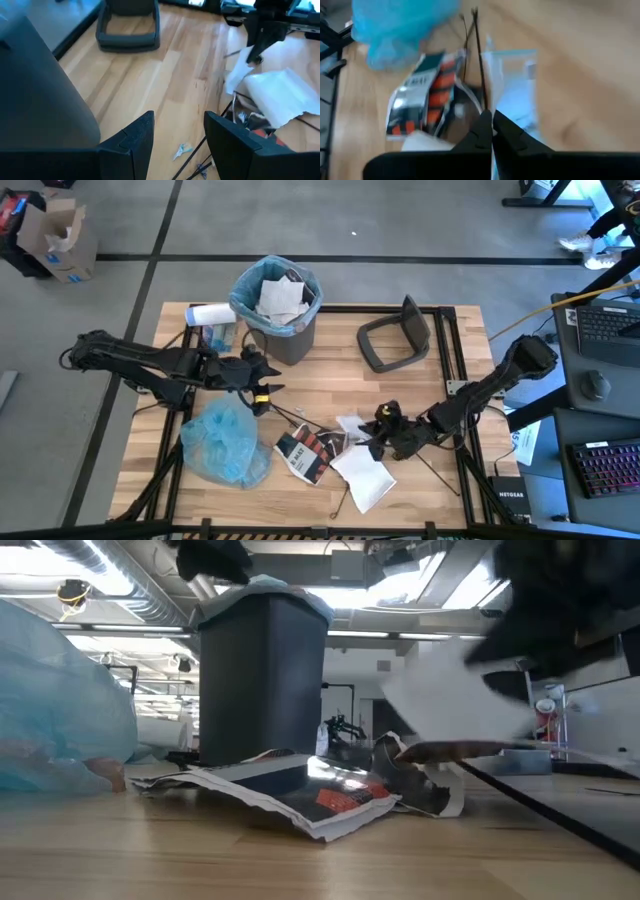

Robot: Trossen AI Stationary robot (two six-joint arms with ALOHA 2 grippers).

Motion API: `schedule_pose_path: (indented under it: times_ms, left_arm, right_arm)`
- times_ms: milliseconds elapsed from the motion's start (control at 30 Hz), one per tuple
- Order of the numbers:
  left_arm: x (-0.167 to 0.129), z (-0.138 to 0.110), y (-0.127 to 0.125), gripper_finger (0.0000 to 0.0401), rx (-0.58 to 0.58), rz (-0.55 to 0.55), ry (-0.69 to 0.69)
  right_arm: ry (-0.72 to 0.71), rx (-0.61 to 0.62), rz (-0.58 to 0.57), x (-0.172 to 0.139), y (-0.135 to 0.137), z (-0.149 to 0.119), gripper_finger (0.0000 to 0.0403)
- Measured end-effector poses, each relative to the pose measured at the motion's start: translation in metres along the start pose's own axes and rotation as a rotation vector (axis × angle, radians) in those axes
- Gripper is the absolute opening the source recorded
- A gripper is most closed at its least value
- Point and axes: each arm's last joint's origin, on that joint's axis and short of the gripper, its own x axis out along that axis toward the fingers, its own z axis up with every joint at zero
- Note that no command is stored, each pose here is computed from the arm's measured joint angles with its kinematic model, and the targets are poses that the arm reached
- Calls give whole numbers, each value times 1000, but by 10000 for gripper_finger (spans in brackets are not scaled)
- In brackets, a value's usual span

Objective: Pick and place trash into bin
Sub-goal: Put the white paper into the trash bin

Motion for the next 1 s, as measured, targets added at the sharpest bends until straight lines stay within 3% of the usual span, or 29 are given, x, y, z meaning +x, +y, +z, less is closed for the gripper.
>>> schedule_pose_path:
  times_ms: [233, 467, 633, 800, 1000]
  left_arm:
    - [-42, 15, 15, 166, 21, -29, -147]
    - [-99, 27, 38, 166, 104, 11, -345]
    - [-132, 23, 54, 166, 129, 23, -449]
    - [-156, 17, 67, 166, 163, 33, -525]
    - [-170, 11, 75, 166, 194, 42, -570]
  right_arm:
    - [-139, -277, -54, -17, 36, 80, 1]
    - [-358, -350, -79, -27, 46, 165, 1]
    - [-524, -409, -10, -31, 40, 219, 1]
    - [-678, -393, 33, -26, 24, 267, 1]
    - [-733, -360, -14, 2, -2, 307, 1]
